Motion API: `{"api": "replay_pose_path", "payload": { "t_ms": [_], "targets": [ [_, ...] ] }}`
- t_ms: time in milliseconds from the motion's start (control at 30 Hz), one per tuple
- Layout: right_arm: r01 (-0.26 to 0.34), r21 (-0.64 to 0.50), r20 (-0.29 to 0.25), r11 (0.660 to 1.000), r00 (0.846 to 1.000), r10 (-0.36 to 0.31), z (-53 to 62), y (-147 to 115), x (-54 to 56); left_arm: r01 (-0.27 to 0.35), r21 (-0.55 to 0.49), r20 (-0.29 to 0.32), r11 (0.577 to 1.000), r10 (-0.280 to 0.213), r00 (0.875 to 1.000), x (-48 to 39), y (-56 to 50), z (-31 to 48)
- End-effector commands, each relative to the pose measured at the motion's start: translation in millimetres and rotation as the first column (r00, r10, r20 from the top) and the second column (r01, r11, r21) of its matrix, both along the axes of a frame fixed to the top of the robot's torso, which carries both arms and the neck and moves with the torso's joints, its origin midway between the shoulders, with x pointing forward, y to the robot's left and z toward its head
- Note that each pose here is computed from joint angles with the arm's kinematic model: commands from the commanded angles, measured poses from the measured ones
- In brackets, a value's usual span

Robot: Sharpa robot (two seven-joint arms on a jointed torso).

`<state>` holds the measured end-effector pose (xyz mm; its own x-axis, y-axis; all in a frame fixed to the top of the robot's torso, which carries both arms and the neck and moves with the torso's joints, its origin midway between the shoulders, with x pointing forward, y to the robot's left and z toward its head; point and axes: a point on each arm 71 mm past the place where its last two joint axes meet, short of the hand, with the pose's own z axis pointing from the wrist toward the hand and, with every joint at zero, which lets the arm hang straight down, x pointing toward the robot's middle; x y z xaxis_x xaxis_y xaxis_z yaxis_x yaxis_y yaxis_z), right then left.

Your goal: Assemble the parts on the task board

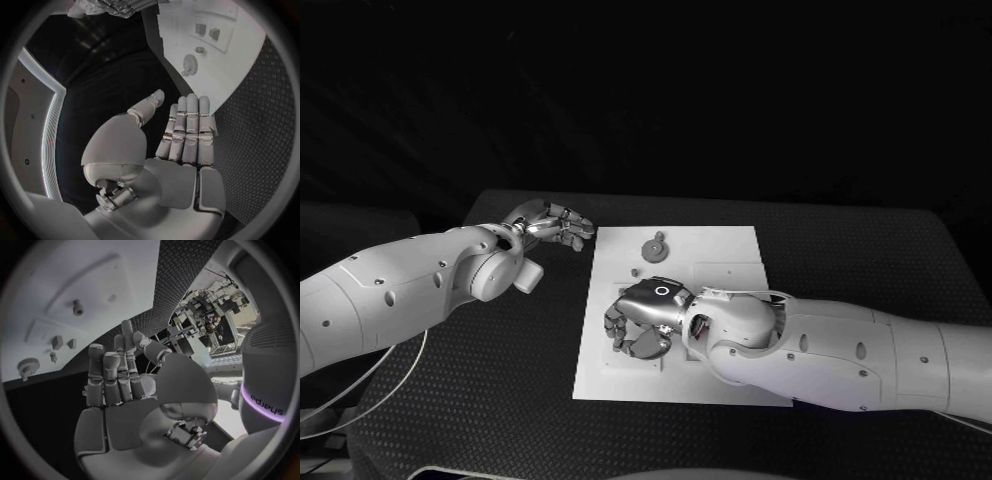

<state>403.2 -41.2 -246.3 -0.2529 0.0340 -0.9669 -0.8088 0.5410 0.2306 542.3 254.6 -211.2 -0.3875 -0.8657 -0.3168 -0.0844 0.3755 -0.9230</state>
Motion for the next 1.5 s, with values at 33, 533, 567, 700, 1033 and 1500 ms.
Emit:
{"api": "replay_pose_path", "payload": {
  "t_ms": [33,533,567,700,1033,1500],
  "targets": [
    [-0.040,-0.031,0.026,0.999,0.999,0.041,-4.8,2,-3.4,0.017,-0.015,0.005,1.000,-0.017,1.000,-0.1,-3.5,1.5],
    [-0.034,-0.096,0.044,0.995,0.998,0.039,-16.1,-3,-0.7,0.016,-0.015,0.004,1.000,-0.015,1.000,-0.5,-2.2,1.6],
    [-0.033,-0.104,0.044,0.994,0.998,0.037,-16.9,-4,0.1,0.016,-0.015,0.004,1.000,-0.016,1.000,-0.6,-2.2,1.6],
    [-0.024,-0.118,0.047,0.993,0.998,0.030,-18.8,-7,2.8,0.015,-0.014,0.004,1.000,-0.015,1.000,-0.7,-1.8,1.6],
    [-0.003,-0.141,0.060,0.990,0.998,0.012,-22.2,-14,9.5,0.012,-0.013,0.004,1.000,-0.012,1.000,-1.0,0.0,1.7],
    [-0.014,-0.160,0.036,0.987,0.999,0.020,-26.8,-15,9.7,0.013,-0.014,0.003,1.000,-0.013,1.000,-0.9,-0.2,1.6]
  ]
}}
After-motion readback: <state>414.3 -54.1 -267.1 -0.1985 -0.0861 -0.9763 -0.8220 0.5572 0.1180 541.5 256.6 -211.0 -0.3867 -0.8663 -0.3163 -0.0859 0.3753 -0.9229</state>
